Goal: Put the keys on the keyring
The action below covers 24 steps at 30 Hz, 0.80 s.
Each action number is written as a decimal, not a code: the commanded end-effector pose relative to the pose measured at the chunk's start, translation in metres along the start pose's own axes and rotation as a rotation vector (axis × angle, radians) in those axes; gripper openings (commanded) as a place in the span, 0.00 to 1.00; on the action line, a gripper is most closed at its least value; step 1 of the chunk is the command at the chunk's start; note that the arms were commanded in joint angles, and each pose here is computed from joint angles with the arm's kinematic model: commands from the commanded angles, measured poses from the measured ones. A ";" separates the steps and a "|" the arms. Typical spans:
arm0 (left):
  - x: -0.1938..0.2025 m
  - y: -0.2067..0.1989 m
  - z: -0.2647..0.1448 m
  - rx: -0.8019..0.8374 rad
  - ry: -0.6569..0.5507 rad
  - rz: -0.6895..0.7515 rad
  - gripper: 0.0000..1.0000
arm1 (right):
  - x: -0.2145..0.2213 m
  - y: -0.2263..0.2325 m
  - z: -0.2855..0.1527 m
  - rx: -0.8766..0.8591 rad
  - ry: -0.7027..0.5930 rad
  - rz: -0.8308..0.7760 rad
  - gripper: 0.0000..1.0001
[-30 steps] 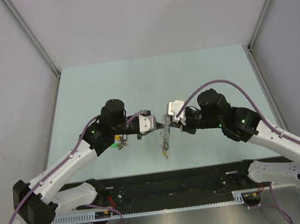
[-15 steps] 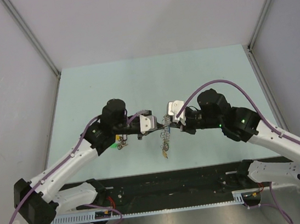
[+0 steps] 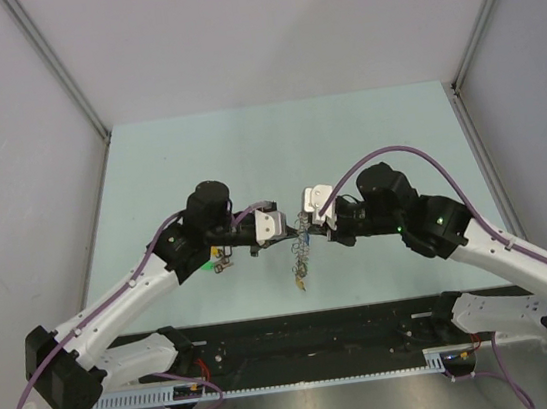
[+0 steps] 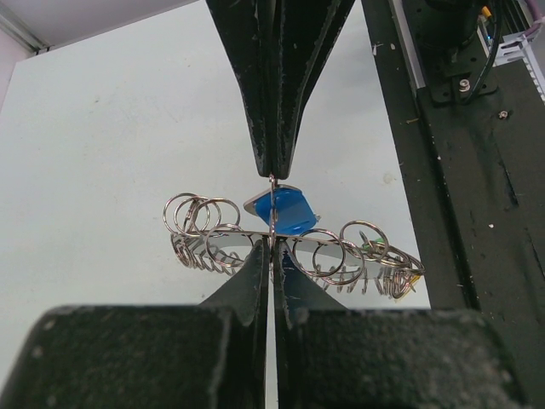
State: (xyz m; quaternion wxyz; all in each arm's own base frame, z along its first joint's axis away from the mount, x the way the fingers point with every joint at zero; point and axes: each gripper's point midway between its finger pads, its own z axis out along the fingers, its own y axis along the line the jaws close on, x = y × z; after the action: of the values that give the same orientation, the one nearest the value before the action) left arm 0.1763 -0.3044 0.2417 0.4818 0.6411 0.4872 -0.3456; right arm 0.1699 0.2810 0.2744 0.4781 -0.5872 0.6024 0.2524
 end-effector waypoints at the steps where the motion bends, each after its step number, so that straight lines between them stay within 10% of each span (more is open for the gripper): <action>1: -0.033 0.000 -0.001 0.036 -0.100 0.063 0.00 | -0.014 0.000 0.004 -0.011 -0.046 -0.019 0.00; 24: -0.032 0.000 0.004 0.045 -0.097 0.026 0.00 | -0.022 0.005 0.010 -0.030 -0.075 -0.019 0.00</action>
State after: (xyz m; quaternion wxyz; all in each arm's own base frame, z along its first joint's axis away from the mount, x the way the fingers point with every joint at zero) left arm 0.1702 -0.3044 0.2381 0.4657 0.6380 0.4947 -0.3625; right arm 0.1660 0.2900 0.2657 0.4621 -0.5978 0.6006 0.2615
